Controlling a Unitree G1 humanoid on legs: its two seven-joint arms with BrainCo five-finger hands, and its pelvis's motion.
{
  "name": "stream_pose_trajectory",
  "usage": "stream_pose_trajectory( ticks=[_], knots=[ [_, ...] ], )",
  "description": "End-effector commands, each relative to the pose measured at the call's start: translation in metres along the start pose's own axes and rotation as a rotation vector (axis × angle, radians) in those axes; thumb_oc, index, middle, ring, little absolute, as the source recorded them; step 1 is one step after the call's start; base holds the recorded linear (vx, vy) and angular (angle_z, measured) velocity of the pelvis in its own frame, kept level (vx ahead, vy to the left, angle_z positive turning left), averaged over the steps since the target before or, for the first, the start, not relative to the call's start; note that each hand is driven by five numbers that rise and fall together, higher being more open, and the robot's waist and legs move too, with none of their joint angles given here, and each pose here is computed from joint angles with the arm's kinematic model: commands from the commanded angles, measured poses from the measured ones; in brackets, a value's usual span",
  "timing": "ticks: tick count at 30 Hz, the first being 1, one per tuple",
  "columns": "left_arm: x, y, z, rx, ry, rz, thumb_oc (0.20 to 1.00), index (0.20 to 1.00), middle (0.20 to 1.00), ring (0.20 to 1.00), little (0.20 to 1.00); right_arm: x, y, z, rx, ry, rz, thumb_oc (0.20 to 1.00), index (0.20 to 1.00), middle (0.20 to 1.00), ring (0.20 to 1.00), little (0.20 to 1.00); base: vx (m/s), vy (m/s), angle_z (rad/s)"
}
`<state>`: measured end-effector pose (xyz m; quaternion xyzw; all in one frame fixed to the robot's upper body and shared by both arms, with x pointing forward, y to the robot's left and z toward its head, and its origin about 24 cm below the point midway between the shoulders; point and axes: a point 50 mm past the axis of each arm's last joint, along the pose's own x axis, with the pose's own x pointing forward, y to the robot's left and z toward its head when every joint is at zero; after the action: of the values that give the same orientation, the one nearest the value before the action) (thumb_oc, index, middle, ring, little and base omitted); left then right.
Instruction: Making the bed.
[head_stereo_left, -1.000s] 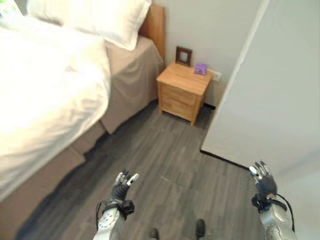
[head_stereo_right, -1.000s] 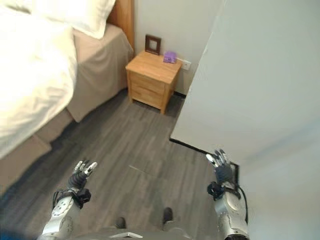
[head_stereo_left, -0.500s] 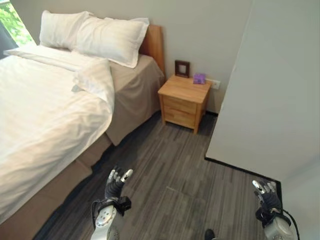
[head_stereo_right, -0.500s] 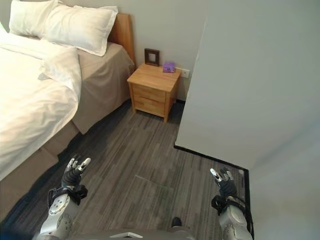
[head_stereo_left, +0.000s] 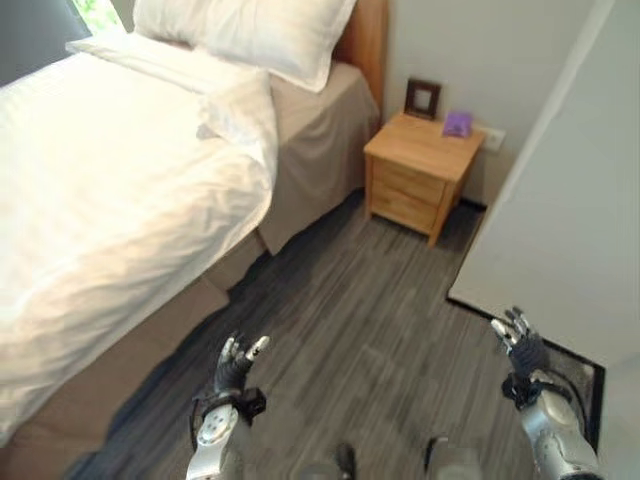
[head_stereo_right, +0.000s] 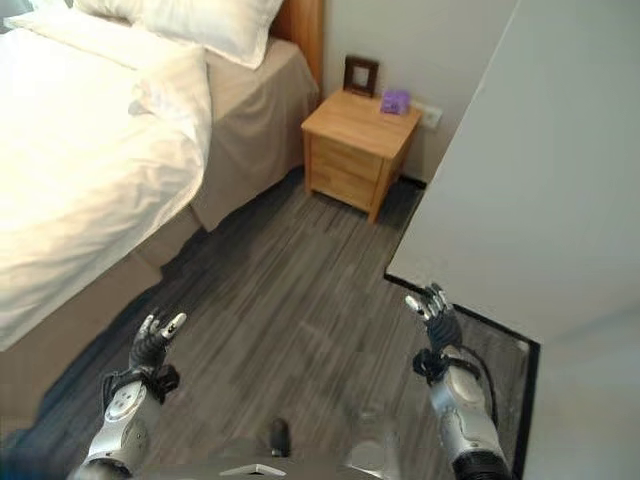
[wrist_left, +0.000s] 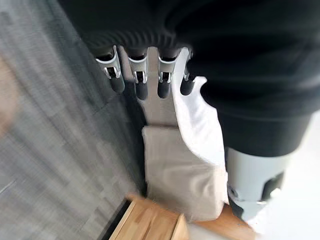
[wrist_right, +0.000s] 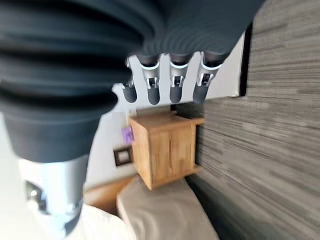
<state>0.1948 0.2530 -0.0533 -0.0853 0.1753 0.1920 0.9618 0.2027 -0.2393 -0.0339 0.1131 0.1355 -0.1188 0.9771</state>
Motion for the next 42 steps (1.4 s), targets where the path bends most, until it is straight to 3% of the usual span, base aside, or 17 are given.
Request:
stream_pose_trajectory(
  ticks=[1,8,15,22,30,42],
  knots=[
    [0.010,-0.022,0.036,0.041,-0.162,-0.132,1.000,1.000,1.000,1.000,1.000,0.004,-0.016,0.020,-0.018,-0.105,-0.039,1.000,1.000,1.000,1.000,1.000,0.51,-0.103,0.38],
    [0.015,-0.055,0.046,0.093,-0.200,-0.269,1.000,1.000,1.000,1.000,1.000,-0.012,-0.039,0.011,-0.129,-0.035,-0.056,1.000,1.000,1.000,1.000,1.000,0.53,-0.197,0.74],
    [0.012,-0.082,0.040,-0.054,-0.153,-0.337,1.000,1.000,1.000,1.000,1.000,0.000,-0.063,0.042,-0.121,-0.122,-0.160,1.000,1.000,1.000,1.000,1.000,0.54,-0.402,0.43],
    [0.005,-0.063,0.023,0.014,-0.102,-0.304,1.000,1.000,1.000,1.000,1.000,-0.003,-0.064,0.038,-0.192,-0.094,-0.128,1.000,1.000,1.000,1.000,1.000,0.48,0.000,-0.18],
    [0.009,-0.046,0.034,0.028,-0.143,-0.251,1.000,1.000,1.000,1.000,1.000,0.014,-0.006,0.046,-0.168,-0.156,0.104,1.000,1.000,1.000,1.000,1.000,0.34,0.055,-0.17],
    [0.007,-0.032,0.030,0.050,-0.140,-0.223,1.000,1.000,1.000,1.000,1.000,0.002,-0.012,0.026,-0.175,-0.072,0.138,1.000,1.000,1.000,1.000,1.000,0.23,-0.213,1.09]
  ],
)
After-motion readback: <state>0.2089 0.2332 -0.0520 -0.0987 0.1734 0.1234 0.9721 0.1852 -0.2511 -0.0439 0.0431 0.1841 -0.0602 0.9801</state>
